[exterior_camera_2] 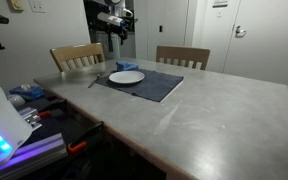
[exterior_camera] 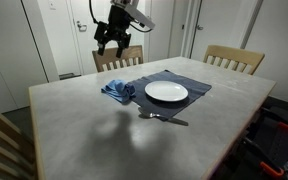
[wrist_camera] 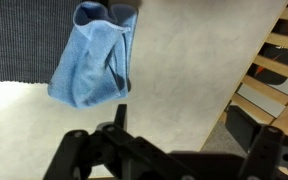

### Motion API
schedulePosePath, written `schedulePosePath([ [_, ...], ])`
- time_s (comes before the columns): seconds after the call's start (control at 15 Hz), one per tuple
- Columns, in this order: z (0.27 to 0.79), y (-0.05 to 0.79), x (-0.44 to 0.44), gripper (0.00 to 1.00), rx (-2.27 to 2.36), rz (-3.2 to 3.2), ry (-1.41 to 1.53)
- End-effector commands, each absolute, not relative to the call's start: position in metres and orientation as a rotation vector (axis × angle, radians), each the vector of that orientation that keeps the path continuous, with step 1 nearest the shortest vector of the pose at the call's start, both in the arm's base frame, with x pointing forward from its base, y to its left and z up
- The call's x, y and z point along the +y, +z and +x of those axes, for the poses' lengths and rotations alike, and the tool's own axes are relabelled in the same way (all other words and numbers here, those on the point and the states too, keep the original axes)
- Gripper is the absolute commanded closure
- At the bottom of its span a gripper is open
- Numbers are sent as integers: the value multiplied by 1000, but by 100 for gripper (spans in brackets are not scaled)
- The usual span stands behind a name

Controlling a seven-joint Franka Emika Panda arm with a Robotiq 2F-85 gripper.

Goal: Wipe the plate with the blue cloth

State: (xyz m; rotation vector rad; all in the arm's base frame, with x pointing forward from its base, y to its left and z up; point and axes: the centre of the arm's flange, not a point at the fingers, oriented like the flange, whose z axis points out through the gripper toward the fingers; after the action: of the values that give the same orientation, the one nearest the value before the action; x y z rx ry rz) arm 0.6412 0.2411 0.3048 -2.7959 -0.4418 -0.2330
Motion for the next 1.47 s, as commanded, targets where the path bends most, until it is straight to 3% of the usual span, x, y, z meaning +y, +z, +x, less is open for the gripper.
schedulePosePath([
  [0.0, 640, 304, 243, 0, -449, -2807, -241],
  [1.07, 670, 232, 248, 0, -440, -3054, -225],
  [1.4, 673, 207, 251, 0, -323, -3177, 69],
])
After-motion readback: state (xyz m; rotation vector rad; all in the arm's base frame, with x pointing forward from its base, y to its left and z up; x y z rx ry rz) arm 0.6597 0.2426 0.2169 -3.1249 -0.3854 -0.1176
